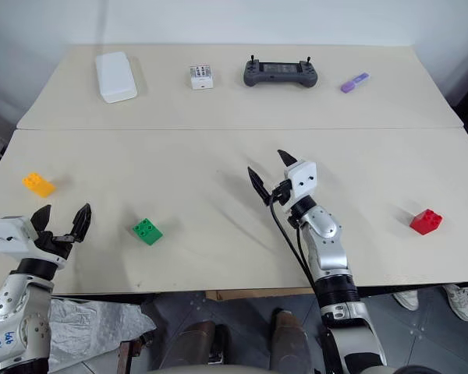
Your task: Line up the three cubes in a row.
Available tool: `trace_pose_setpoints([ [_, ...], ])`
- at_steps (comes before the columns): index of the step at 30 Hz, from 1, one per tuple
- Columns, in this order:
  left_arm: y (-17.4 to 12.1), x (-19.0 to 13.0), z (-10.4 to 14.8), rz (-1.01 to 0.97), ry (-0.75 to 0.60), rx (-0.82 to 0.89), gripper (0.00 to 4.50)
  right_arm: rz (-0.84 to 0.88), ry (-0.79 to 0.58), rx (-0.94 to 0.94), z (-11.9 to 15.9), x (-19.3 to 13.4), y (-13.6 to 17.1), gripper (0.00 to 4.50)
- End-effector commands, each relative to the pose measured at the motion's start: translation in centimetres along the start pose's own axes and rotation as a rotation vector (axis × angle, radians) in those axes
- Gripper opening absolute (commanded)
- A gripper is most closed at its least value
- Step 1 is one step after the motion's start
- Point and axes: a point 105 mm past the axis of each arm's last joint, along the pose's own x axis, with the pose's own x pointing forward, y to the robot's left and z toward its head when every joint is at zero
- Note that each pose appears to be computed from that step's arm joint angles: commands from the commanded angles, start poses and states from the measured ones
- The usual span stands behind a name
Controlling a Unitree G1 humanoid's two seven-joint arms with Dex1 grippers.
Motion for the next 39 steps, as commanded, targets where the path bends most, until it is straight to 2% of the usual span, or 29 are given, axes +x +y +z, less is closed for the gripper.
trace_pose_setpoints([
  [1, 0.4, -0.1, 0.4, 0.008, -0.013, -0.001, 4.48, -0.005, -0.071, -0.007, 1.9, 0.7, 0.4, 4.50],
  [3, 0.4, 0.2, 1.6, 0.020, -0.079, -0.062, 4.48, 0.009, -0.088, -0.006, 2.4, 0.6, 0.7, 4.50],
  [6, -3.0, 1.5, 4.4, -0.227, -0.190, -0.142, 4.48, 0.053, -0.135, -0.009, 3.9, -0.5, 1.0, 4.50],
  [9, -4.9, 2.2, 6.0, -0.350, -0.243, -0.155, 4.48, 0.064, -0.162, 0.005, 5.3, -2.3, 0.8, 4.50],
  [10, -5.9, 3.0, 6.6, -0.419, -0.243, -0.135, 4.48, 0.081, -0.159, -0.008, 5.9, -3.3, 0.8, 4.50],
  [13, -11.3, 5.9, 8.9, -0.813, -0.209, -0.026, 4.48, 0.161, -0.111, -0.085, 8.8, -6.8, 1.2, 4.50],
  [18, -14.8, 5.4, 7.5, -1.138, -0.099, 0.043, 4.48, 0.039, 0.034, -0.158, 10.6, -12.6, -0.4, 4.50],
  [21, -16.9, 5.6, 5.9, -1.309, -0.038, 0.069, 4.48, -0.201, 0.159, -0.202, 11.2, -18.8, -3.8, 4.50],
  [24, -18.5, 5.9, 5.3, -1.399, -0.032, 0.066, 4.48, -0.369, 0.282, -0.247, 11.1, -24.3, -5.7, 4.50],
  [29, -20.2, 5.0, 5.0, -1.505, -0.041, 0.067, 4.48, -0.600, 0.376, -0.216, 9.6, -30.3, -7.4, 4.50],
  [32, -20.7, 4.7, 5.2, -1.518, -0.061, 0.059, 4.48, -0.636, 0.421, -0.217, 8.4, -31.4, -7.4, 4.50],
  [39, -21.2, 4.4, 5.7, -1.498, -0.099, 0.062, 4.48, -0.658, 0.417, -0.100, 8.8, -26.7, -8.8, 4.50],
])
